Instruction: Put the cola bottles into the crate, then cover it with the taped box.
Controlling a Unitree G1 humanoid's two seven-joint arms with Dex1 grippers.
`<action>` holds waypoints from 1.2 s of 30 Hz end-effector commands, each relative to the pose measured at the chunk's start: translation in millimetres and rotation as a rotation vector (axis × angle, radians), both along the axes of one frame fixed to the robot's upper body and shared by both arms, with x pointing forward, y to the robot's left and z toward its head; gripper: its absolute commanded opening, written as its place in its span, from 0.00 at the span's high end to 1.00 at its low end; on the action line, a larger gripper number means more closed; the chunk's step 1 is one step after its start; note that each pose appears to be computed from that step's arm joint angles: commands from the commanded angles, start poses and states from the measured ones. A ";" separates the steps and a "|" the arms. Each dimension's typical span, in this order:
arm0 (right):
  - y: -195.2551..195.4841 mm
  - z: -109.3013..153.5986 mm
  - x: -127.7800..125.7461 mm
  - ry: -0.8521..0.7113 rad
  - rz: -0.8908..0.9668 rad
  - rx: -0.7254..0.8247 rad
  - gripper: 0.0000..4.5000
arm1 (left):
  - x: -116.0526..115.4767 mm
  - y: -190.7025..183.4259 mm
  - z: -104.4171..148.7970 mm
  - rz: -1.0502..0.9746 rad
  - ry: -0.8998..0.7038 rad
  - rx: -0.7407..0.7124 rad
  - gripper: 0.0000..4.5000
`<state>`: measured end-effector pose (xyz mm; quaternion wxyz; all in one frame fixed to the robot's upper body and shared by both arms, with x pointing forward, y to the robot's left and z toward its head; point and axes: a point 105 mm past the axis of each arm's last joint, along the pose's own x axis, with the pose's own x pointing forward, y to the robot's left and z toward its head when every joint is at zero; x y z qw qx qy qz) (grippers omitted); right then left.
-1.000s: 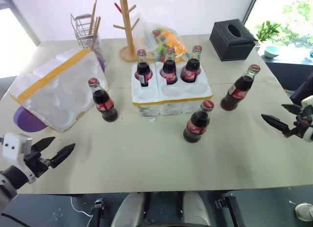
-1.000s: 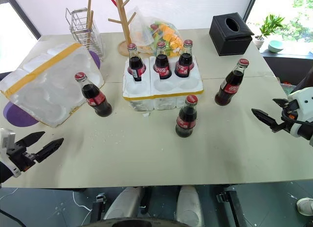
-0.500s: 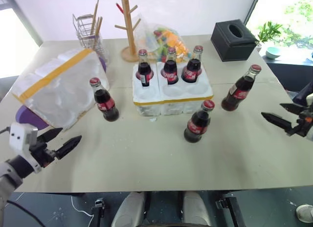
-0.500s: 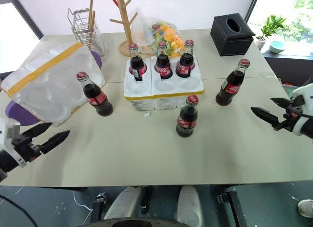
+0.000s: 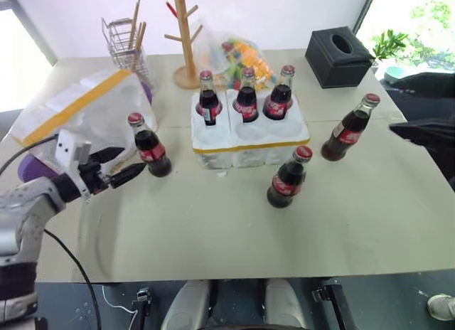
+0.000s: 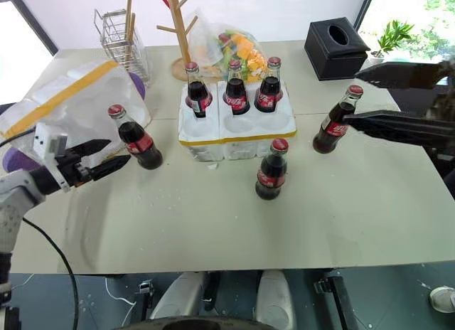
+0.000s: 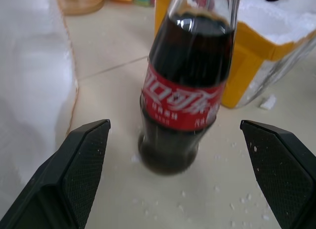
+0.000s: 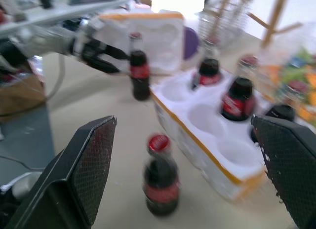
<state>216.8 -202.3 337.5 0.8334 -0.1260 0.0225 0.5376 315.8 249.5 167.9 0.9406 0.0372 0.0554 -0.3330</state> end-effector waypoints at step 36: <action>26.6 -18.1 15.7 -0.029 0.004 0.068 0.00 | 29.5 -110.2 134.8 -0.575 -0.180 -0.135 0.38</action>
